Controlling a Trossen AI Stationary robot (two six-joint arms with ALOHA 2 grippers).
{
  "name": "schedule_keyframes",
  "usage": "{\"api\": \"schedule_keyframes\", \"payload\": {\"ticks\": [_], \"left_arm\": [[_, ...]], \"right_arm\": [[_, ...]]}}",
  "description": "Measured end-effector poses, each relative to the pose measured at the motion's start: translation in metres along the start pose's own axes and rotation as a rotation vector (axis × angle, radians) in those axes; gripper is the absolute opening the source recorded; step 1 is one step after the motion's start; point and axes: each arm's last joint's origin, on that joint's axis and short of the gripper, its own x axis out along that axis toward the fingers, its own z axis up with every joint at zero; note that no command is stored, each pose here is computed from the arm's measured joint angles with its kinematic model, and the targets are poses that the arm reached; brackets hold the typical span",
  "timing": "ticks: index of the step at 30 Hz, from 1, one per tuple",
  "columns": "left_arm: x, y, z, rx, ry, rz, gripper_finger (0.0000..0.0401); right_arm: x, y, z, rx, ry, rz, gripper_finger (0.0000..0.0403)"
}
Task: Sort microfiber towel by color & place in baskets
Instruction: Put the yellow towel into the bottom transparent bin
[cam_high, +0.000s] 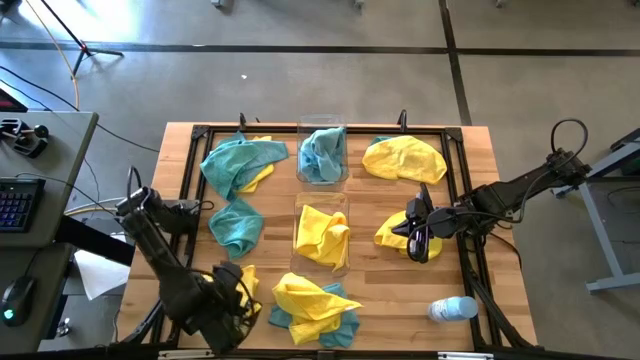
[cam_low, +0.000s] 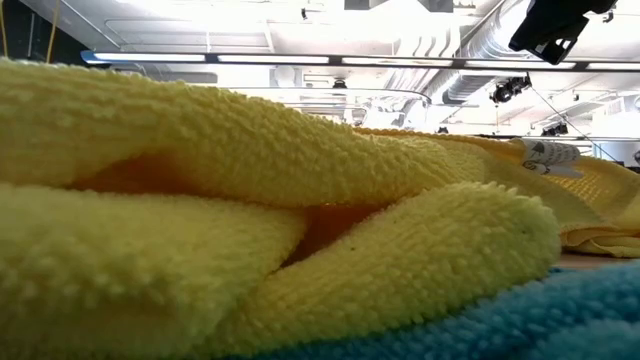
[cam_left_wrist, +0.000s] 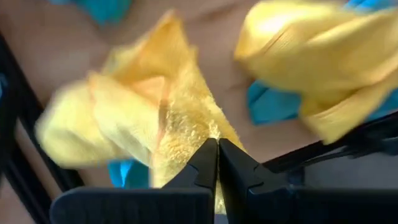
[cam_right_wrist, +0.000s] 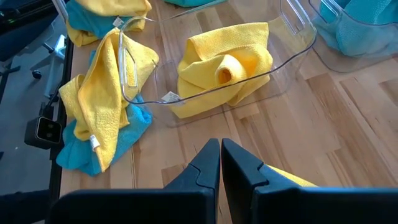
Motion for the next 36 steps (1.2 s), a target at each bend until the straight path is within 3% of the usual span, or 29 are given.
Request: {"api": "schedule_keyframes", "payload": {"ticks": [9, 22, 29, 36], "left_arm": [[-0.049, -0.011, 0.044, 0.192, -0.326, -0.252, 0.0000], [-0.098, -0.026, 0.160, 0.502, -0.630, -0.239, 0.0000], [-0.102, -0.036, 0.213, 0.620, -0.632, -0.291, 0.0000], [-0.083, -0.038, 0.231, 0.692, -0.528, -0.217, 0.0000]], "right_arm": [[0.000, 0.000, 0.001, 0.008, -0.017, -0.018, 0.0012], [0.000, -0.002, 0.002, 0.152, -0.069, -0.077, 0.0012], [0.000, -0.004, 0.003, 0.244, -0.122, -0.127, 0.0012], [0.000, -0.004, 0.004, 0.280, -0.142, -0.146, 0.0012]]}}
